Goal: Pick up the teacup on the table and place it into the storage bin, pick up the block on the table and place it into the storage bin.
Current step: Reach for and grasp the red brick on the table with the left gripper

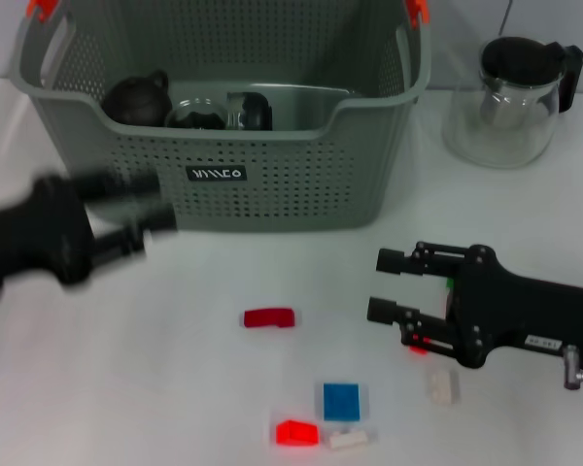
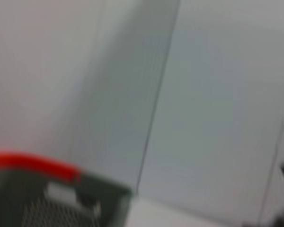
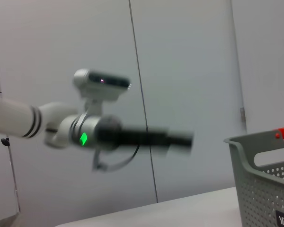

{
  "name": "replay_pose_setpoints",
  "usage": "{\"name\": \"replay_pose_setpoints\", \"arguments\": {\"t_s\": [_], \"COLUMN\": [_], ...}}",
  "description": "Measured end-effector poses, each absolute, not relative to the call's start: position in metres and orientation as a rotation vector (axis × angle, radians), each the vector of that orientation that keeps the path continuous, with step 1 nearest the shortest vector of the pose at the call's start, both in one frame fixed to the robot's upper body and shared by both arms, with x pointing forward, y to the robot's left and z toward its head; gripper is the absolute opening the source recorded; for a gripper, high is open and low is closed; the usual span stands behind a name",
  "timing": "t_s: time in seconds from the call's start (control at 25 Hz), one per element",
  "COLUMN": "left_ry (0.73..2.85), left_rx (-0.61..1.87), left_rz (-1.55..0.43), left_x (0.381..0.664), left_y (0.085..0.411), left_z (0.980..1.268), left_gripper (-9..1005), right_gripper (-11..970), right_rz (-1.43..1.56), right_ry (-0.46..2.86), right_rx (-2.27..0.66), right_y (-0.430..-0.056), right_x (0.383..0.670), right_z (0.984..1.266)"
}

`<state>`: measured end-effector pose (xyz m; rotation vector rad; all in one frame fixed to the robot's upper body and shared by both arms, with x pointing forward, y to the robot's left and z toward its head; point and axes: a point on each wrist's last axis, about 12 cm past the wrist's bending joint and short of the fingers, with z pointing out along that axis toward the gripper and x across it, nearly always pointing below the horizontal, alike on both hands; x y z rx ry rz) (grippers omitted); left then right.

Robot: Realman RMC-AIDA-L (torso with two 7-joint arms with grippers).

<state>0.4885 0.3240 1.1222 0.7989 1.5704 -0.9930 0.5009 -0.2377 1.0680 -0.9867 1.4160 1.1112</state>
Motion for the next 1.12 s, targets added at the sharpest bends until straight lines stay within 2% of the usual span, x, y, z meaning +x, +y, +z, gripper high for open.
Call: {"name": "replay_pose_setpoints", "arguments": {"t_s": [0.04,0.28,0.64,1.12], "left_ry": [1.589,1.591,1.671,1.728], "left_rx": [0.856,0.966,0.964,1.068], "left_rz": [-0.973,-0.938,-0.853,-0.719], "left_x": [0.477,0.464,0.49,0.5], "left_y": [0.317,0.298,0.265,0.247], "left_z": [1.106,1.073,1.035,1.013], "left_gripper": [458,458,458,457], "right_gripper": [563,565,564,564], "right_rz": [1.109,1.082,1.064,1.064], "right_ry": [1.417,1.428,1.467,1.465], "right_rx": [-0.984,-0.965,-0.952,-0.95], "right_y": [-0.238,-0.247,-0.256,-0.255], "right_x": [0.501,0.501,0.497,0.497], "right_z": [1.068,1.068,1.063,1.063]}}
